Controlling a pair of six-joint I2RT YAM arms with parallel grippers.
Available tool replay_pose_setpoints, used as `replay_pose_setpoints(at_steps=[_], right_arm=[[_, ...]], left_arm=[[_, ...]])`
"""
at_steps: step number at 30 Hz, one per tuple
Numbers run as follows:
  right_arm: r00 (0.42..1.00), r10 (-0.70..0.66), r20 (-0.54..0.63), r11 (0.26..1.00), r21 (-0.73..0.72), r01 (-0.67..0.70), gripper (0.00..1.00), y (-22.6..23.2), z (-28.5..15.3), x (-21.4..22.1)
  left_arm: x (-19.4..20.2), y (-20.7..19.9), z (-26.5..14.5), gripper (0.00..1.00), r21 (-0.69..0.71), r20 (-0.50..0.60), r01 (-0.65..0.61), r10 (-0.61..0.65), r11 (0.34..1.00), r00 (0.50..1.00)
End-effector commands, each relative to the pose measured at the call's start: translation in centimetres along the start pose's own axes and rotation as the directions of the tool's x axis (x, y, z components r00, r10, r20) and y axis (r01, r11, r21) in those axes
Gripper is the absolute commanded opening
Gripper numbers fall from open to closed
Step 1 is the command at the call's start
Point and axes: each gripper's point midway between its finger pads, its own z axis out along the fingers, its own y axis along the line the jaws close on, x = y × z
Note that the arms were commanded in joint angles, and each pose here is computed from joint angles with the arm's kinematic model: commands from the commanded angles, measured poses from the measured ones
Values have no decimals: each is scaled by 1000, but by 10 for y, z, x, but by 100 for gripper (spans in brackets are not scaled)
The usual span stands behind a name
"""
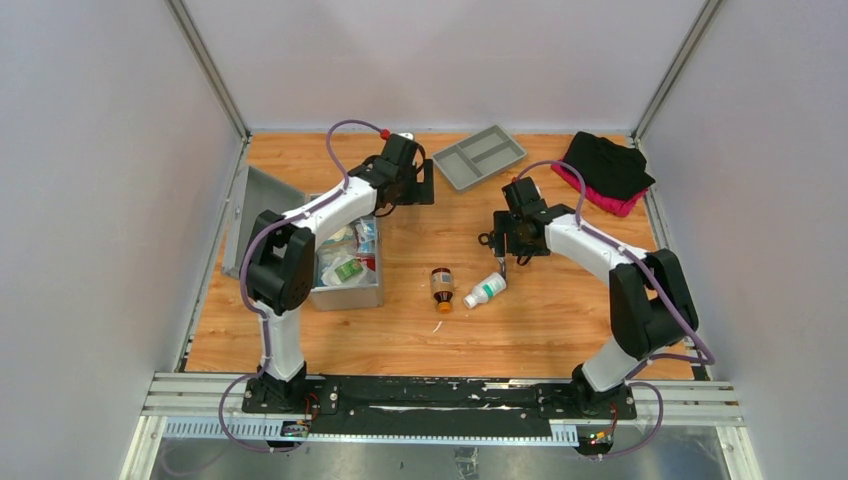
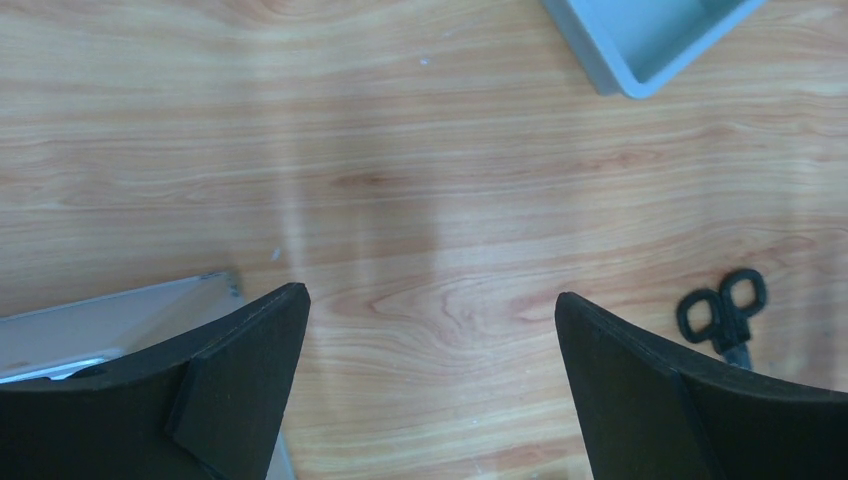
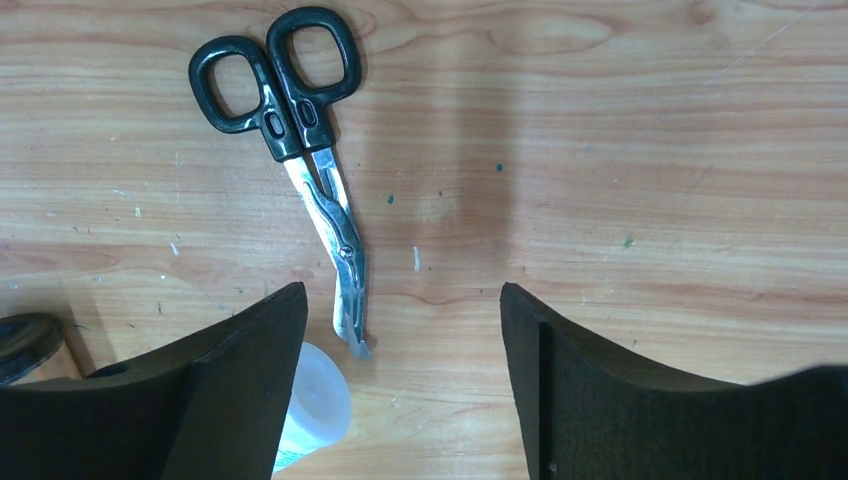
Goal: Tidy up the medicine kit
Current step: Adjust the medicine box at the center of the board.
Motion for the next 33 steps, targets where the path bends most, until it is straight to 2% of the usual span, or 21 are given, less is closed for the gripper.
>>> replay_pose_setpoints(at_steps=[1,3,5,7,10,11,15,18,21,23,27,33], right_arm=[[993,20,113,999,37,-25,77,-15,-12,-15],[992,65,109,998,18,-67,78,-16,-13,-14],[994,91,55,996,-6,-91,80,-18,-12,-7],[995,103,12,994,-32,-103,83,-17,-8,-2],[994,104,-20,992,-69,-105,85,-13,-3,3],[994,105,-33,991,-78,-107,88,-11,-1,4],[992,98,-74,978,-179,-110,93,9,6,7],[991,96,-93,975,-193,-113,94,14,12,6],[989,89,-120,977,-181,-110,95,15,18,7],[986,77,-148,980,-169,-102,91,15,23,11],[984,21,-179,993,-112,-42,82,16,30,16],[976,-46,-215,999,16,50,71,3,34,30]], left_arm=[[-28,-34,-20,100,175,91,42,-59,984,994],[-31,-47,-21,100,275,60,65,-85,959,995],[-31,-56,-17,100,364,24,99,-115,926,993],[-31,-55,-16,100,397,28,109,-130,912,991],[-37,-48,-21,100,380,69,82,-116,921,991],[-40,-46,-22,100,367,76,73,-108,927,991],[-33,-45,-13,100,320,-28,65,-59,945,998],[-24,-64,-9,99,415,-51,80,-65,906,997],[-9,-85,-8,92,461,-65,74,-50,884,997],[4,-98,-5,89,468,-84,72,-37,881,996],[29,-115,3,90,475,-131,118,-63,872,989],[42,-117,12,89,452,-139,178,-128,874,982]])
